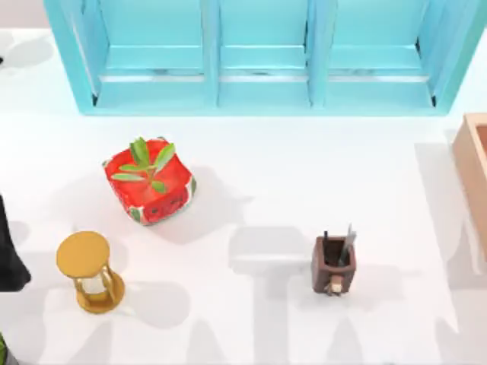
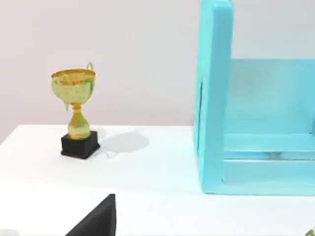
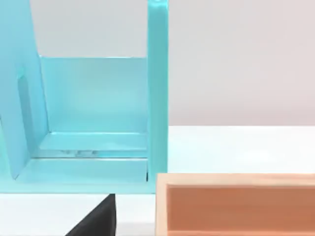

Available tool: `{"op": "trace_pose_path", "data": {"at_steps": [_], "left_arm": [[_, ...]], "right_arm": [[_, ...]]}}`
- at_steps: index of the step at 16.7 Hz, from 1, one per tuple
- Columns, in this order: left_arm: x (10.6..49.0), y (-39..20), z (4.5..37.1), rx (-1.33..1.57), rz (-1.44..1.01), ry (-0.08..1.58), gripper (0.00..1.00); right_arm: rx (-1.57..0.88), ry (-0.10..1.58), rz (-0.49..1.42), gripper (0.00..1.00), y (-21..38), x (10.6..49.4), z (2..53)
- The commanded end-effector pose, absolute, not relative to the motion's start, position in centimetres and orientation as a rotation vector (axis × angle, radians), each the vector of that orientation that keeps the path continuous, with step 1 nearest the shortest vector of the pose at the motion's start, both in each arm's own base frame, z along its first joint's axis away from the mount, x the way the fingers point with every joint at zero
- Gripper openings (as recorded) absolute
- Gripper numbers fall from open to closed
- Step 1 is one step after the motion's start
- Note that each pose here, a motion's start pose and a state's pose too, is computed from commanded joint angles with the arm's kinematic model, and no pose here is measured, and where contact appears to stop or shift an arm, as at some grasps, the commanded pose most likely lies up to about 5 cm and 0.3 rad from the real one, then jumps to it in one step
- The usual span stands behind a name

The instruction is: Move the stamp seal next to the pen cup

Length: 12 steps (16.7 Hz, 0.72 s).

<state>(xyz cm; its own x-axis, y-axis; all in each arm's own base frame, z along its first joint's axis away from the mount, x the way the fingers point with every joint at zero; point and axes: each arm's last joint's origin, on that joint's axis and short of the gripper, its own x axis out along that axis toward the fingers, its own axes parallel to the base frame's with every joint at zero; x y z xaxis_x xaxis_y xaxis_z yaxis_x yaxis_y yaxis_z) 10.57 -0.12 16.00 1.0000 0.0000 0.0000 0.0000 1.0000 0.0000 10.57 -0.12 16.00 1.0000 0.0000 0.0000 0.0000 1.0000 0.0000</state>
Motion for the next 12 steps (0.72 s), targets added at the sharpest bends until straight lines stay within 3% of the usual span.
{"op": "trace_pose_path", "data": {"at_steps": [5, 9, 12], "left_arm": [[10.6, 0.0, 17.1, 0.010, 0.016, 0.053, 1.00], [11.4, 0.4, 21.3, 0.034, 0.042, 0.230, 1.00], [13.9, 1.0, 25.1, 0.049, 0.054, 0.449, 1.00]], "right_arm": [[0.000, 0.000, 0.000, 1.00, -0.1, 10.6, 16.0], [0.000, 0.000, 0.000, 1.00, -0.1, 10.6, 16.0], [0.000, 0.000, 0.000, 1.00, -0.1, 10.6, 16.0]]}}
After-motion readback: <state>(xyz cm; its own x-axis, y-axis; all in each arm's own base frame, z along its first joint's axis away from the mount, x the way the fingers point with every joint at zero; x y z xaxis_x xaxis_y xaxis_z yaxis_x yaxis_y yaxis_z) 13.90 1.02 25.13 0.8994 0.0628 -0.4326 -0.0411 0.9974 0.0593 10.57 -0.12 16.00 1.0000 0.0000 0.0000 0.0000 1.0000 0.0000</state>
